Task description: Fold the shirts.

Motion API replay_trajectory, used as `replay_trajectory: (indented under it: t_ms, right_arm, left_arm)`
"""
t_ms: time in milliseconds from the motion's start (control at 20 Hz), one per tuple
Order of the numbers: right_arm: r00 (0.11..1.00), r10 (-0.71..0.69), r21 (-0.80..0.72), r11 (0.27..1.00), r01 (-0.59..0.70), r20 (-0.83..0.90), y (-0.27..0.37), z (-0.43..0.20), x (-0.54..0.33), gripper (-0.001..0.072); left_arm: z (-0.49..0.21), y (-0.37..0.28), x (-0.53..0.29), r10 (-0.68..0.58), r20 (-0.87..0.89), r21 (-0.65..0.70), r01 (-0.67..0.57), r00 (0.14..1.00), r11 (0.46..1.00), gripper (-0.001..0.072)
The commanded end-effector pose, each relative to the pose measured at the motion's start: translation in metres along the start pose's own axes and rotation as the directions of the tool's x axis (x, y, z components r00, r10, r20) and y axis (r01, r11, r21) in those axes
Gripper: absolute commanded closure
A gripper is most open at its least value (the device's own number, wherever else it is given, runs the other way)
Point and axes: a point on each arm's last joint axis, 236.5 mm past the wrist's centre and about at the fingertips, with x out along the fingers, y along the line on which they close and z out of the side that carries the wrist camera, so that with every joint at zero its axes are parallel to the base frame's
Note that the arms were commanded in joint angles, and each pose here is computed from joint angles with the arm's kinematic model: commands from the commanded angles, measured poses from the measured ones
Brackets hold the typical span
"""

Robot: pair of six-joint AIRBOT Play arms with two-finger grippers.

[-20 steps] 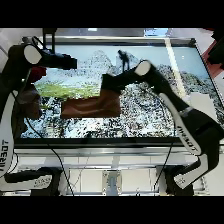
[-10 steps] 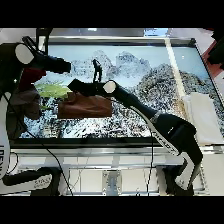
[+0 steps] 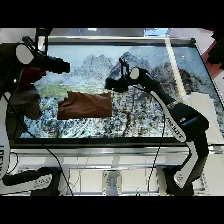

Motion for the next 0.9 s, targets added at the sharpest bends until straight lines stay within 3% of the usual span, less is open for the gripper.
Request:
replay_trajectory:
  t_ms: [0, 100, 450, 800, 850]
  right_arm:
    - [0.973, -0.026, 0.1, 0.994, 0.05, -0.229, -0.052, -0.039, 0.002, 0.0172]
    - [0.963, 0.085, 0.128, 0.99, -0.053, -0.257, -0.041, -0.045, 0.015, 0.0172]
    - [0.91, 0.304, 0.249, 0.939, -0.237, -0.282, -0.013, -0.057, 0.051, 0.0171]
    - [0.861, 0.377, 0.222, 0.923, -0.315, -0.342, 0.032, -0.091, 0.075, 0.0177]
    - [0.846, 0.413, 0.22, 0.908, -0.356, -0.336, 0.044, -0.091, 0.073, 0.0247]
  left_arm:
    - [0.005, 0.002, 0.0, 0.005, 0.02, 0.0, -0.005, 1.0, 1.0, 0.0696]
    - [0.004, 0.002, 0.0, 0.005, 0.018, 0.0, -0.005, 1.0, 1.0, 0.0696]
    - [0.004, 0.002, 0.0, 0.005, 0.018, 0.0, -0.005, 1.0, 1.0, 0.0695]
    - [0.004, 0.001, 0.0, 0.005, 0.017, 0.0, -0.005, 1.0, 1.0, 0.0695]
    - [0.004, 0.001, 0.0, 0.005, 0.016, 0.0, -0.005, 1.0, 1.0, 0.0696]
